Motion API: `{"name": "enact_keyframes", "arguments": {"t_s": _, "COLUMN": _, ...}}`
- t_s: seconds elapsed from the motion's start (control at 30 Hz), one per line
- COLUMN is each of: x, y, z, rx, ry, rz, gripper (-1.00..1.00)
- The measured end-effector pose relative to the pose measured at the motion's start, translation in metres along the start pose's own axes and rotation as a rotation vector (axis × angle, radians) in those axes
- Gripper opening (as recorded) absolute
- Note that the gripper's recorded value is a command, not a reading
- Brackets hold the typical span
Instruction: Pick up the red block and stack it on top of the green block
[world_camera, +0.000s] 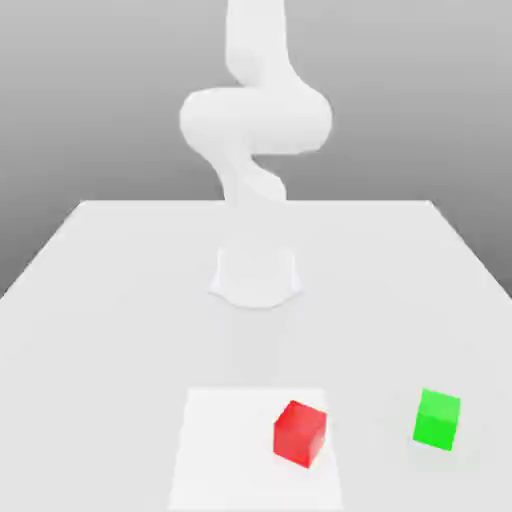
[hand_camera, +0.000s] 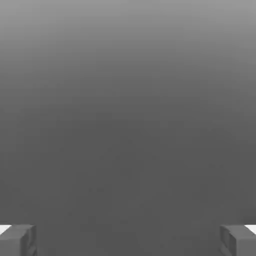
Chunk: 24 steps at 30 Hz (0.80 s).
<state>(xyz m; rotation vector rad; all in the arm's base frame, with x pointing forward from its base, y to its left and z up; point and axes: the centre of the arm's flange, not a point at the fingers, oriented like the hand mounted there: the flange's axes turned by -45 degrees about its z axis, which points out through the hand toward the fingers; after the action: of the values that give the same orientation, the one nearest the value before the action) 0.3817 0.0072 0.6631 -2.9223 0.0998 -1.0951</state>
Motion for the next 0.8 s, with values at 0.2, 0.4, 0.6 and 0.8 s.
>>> {"name": "enact_keyframes", "arguments": {"t_s": 0.2, "x": -0.041, "y": -0.014, "z": 0.137, "rx": -0.033, "ry": -0.202, "rz": 0.128, "gripper": 0.00}}
{"name": "enact_keyframes", "arguments": {"t_s": 0.4, "x": -0.115, "y": -0.023, "z": 0.248, "rx": -0.085, "ry": -0.395, "rz": 0.249, "gripper": 0.00}}
{"name": "enact_keyframes", "arguments": {"t_s": 0.6, "x": -0.214, "y": -0.030, "z": 0.329, "rx": -0.155, "ry": -0.585, "rz": 0.365, "gripper": 0.00}}
{"name": "enact_keyframes", "arguments": {"t_s": 0.8, "x": -0.293, "y": -0.031, "z": 0.382, "rx": -0.203, "ry": -0.690, "rz": 0.432, "gripper": 0.00}}
